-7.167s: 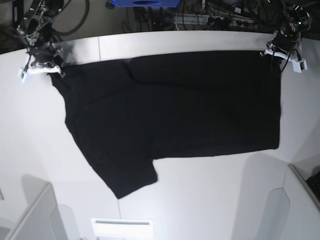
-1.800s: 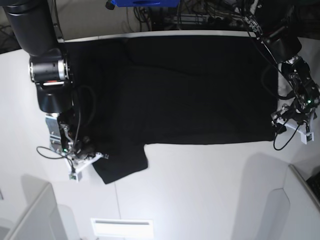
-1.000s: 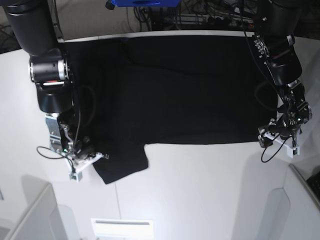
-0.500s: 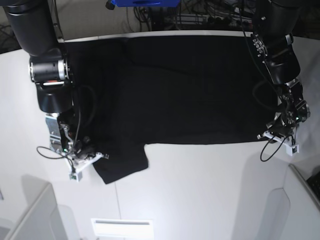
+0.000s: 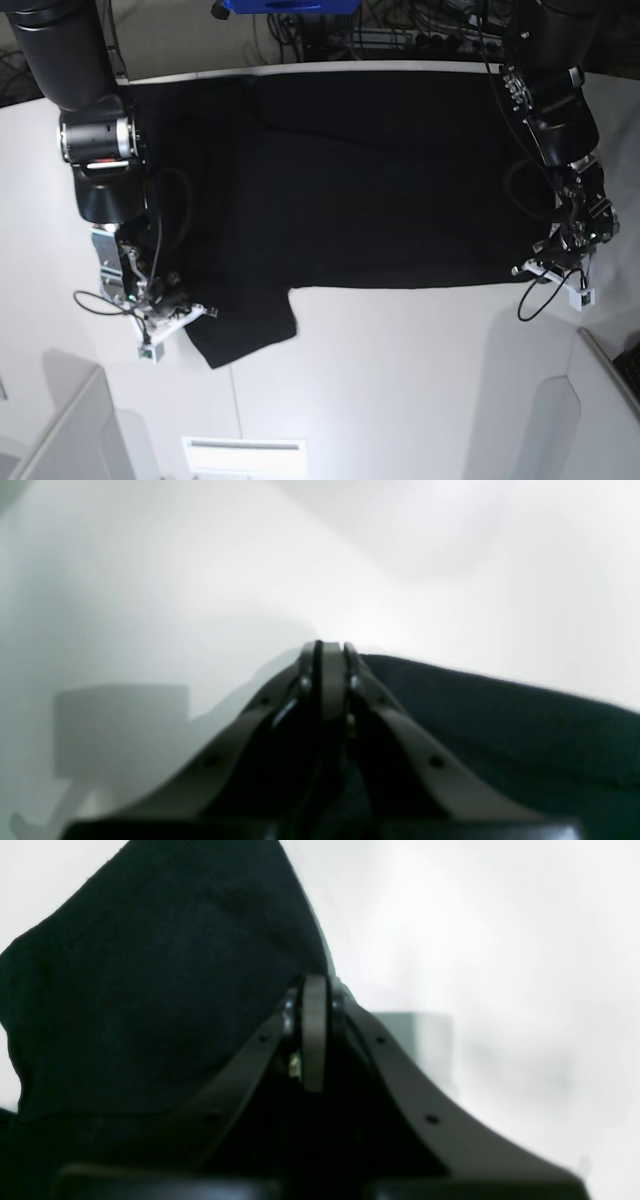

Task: Fold the T-shirt properly
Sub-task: 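Move the left gripper to the hem corner and grasp it, then fold the hem up over the shirt toward the collar with both grippers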

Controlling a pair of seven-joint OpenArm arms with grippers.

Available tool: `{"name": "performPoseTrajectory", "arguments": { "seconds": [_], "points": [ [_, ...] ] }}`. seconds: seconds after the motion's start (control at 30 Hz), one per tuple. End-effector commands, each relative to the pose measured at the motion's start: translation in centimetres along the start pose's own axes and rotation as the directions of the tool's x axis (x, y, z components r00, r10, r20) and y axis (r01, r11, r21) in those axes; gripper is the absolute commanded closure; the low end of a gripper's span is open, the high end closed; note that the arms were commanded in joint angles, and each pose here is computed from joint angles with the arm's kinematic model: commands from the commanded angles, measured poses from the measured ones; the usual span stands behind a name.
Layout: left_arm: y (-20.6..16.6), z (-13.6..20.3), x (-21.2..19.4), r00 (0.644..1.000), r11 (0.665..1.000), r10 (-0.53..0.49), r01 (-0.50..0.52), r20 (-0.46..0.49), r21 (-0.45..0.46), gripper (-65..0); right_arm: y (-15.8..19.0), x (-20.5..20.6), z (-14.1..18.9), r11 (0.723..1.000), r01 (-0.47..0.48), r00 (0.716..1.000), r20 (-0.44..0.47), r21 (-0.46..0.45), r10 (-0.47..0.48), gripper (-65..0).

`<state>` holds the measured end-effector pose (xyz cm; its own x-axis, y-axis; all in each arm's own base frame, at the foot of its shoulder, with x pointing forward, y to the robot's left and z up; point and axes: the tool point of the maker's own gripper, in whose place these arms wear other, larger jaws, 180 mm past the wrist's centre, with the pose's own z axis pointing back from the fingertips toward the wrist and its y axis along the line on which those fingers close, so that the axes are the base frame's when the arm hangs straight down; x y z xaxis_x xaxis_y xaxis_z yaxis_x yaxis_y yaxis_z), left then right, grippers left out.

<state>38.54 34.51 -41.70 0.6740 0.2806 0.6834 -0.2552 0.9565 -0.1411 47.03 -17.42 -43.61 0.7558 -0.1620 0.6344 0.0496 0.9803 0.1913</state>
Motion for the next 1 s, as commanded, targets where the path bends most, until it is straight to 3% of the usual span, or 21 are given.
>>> {"name": "performPoseTrajectory", "arguments": {
  "seconds": [0.0, 0.23, 0.53, 0.8, 0.97],
  "points": [
    [0.3, 0.7, 1.4, 0.999, 1.000, -0.023, 0.023, 0.035, 0.007, 0.0, 0.0, 2.3, 0.4, 1.000, -0.004, 0.999, 0.044, 0.002, 0.004, 0.0],
    [0.5, 1.8, 2.1, 0.995, 0.998, -0.064, 0.062, 0.074, 0.022, 0.0, -0.2, 2.5, 0.5, 1.000, -0.006, 0.998, 0.068, 0.000, 0.006, 0.0],
    [0.0, 3.5, 4.3, 0.987, 0.993, -0.112, 0.109, 0.112, 0.034, 0.0, 2.0, 5.2, 3.3, 0.995, -0.087, 0.972, 0.220, 0.043, 0.076, 0.0],
    [-0.6, 6.1, 6.1, 0.974, 0.984, -0.175, 0.169, 0.141, 0.060, 0.0, 1.3, 5.9, 5.1, 0.998, -0.046, 0.971, 0.235, 0.051, 0.033, 0.0],
    [-1.6, 7.4, 5.2, 0.978, 0.990, -0.136, 0.139, 0.156, -0.011, 0.0, 1.0, 5.5, 6.0, 0.998, -0.034, 0.973, 0.229, 0.052, 0.021, 0.0]
  ]
}}
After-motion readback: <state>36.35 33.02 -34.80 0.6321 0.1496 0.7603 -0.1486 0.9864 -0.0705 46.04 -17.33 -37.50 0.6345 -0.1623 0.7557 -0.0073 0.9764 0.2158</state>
